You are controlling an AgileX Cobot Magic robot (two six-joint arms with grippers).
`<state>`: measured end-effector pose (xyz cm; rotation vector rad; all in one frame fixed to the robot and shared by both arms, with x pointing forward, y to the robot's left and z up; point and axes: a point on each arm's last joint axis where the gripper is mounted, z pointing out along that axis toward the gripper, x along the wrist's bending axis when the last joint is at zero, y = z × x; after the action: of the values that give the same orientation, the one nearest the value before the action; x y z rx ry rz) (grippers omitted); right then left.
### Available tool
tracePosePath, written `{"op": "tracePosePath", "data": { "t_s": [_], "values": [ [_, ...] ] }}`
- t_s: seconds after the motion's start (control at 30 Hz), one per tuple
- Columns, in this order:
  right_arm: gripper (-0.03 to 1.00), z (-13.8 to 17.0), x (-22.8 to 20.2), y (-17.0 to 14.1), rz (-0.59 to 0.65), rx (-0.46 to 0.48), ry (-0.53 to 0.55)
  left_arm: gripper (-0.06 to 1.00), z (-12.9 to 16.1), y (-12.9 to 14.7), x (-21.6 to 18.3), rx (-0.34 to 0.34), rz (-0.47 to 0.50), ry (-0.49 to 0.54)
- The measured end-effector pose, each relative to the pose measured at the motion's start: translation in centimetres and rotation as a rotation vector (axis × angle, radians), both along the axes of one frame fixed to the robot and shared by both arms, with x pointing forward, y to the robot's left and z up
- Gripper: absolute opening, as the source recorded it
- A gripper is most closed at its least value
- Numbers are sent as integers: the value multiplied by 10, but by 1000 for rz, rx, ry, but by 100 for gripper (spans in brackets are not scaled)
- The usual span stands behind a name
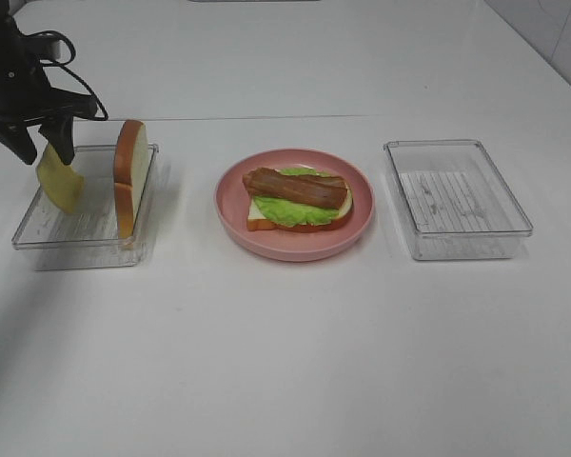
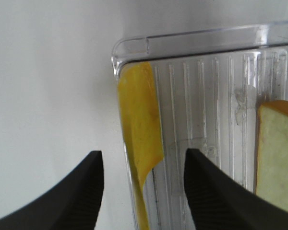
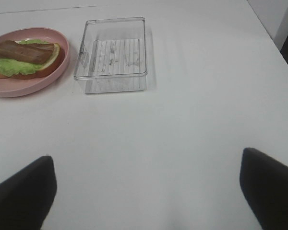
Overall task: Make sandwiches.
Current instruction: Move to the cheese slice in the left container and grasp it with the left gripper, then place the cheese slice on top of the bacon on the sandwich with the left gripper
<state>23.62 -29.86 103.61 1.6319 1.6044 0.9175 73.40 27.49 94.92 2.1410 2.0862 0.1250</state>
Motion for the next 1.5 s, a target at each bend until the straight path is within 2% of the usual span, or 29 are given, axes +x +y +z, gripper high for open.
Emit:
{"op": "tracePosePath", "data": {
  "t_s": [0.33, 0.77, 0.83, 0.87, 0.9, 0.93, 1.0, 1.17, 1.37, 1.4, 1.43, 1.5],
  "values": [
    [98, 0, 0, 0, 0, 0, 0, 48, -1, 0, 1, -1, 2, -10],
    [98, 0, 0, 0, 0, 0, 0, 34, -8, 0, 2, -1, 2, 3],
    [98, 0, 0, 0, 0, 0, 0, 20, -8, 0, 2, -1, 2, 3],
    [98, 0, 0, 0, 0, 0, 0, 20, -8, 0, 2, -1, 2, 3],
    [98, 0, 0, 0, 0, 0, 0, 14, -8, 0, 2, -1, 2, 3],
    [98, 0, 0, 0, 0, 0, 0, 4, -8, 0, 2, -1, 2, 3],
    [98, 0, 0, 0, 0, 0, 0, 0, -8, 0, 2, -1, 1, 3],
    [98, 0, 0, 0, 0, 0, 0, 0, -7, 0, 2, -1, 1, 1],
    [98, 0, 0, 0, 0, 0, 0, 0, 17, 0, -1, -1, -7, -42],
    [98, 0, 0, 0, 0, 0, 0, 0, 32, 0, -3, -3, -7, -73],
    [98, 0, 0, 0, 0, 0, 0, 0, 32, 0, -3, -3, -7, -73],
    [98, 0, 0, 0, 0, 0, 0, 0, 61, 0, -9, -6, -7, -132]
  ]
}}
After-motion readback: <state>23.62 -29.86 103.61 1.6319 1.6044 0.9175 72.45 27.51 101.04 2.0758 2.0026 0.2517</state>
